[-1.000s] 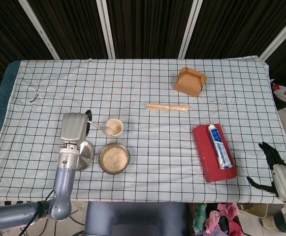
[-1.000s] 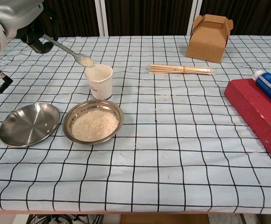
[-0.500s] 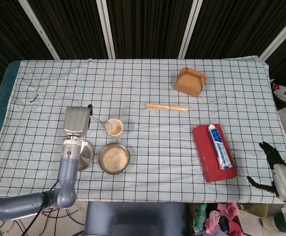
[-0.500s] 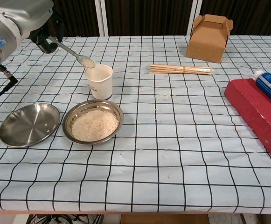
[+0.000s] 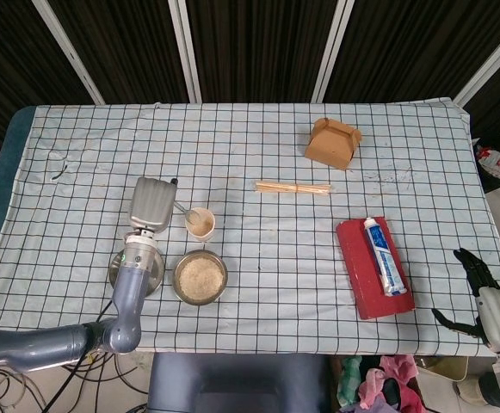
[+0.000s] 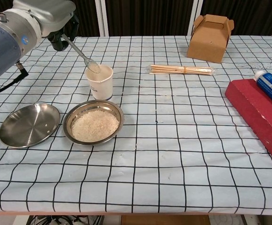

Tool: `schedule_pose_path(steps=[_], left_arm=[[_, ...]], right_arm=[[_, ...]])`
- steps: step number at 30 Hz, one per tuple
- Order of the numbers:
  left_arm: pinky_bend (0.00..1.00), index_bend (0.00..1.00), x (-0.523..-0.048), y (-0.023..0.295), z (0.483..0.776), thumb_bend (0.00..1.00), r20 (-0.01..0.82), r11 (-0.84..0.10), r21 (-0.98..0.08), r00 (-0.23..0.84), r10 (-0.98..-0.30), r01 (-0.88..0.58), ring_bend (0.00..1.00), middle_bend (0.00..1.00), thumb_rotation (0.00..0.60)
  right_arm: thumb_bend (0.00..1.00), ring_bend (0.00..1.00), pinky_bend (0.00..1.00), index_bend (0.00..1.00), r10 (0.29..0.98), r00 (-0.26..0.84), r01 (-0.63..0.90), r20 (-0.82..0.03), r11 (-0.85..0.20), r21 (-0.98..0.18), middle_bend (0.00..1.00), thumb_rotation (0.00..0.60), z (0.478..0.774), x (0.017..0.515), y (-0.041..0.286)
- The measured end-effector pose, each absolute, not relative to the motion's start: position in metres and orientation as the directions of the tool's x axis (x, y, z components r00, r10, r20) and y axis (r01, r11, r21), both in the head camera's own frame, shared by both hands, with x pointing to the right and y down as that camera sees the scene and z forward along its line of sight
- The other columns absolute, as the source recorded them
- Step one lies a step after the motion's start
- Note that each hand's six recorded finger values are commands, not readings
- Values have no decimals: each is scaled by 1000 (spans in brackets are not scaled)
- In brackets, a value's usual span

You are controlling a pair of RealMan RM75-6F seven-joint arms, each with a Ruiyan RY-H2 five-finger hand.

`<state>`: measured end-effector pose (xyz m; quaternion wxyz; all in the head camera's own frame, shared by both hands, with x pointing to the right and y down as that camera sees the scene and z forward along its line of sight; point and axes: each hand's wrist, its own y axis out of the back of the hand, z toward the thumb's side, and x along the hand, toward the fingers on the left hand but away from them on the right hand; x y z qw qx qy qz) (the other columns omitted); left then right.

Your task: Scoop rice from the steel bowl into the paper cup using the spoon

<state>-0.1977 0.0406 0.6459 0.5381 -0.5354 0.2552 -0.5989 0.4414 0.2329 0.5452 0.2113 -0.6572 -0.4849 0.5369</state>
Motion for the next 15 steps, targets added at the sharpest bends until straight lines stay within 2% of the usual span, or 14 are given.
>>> schedule_pose_path(steps=[11,15], left_arm=[[1000,800,-176,41,643,507,360,-170,-821,264,-895,544,1000,1000,600],[1000,800,-165,42,640,509,341,-72,-786,333,-879,614,1000,1000,600]], right_arm=[[163,0,176,0,865,-49,416,-499,-437,-798,0,600,544,442,233],[163,0,176,0,865,-50,418,-499,-436,-797,0,600,544,442,233]])
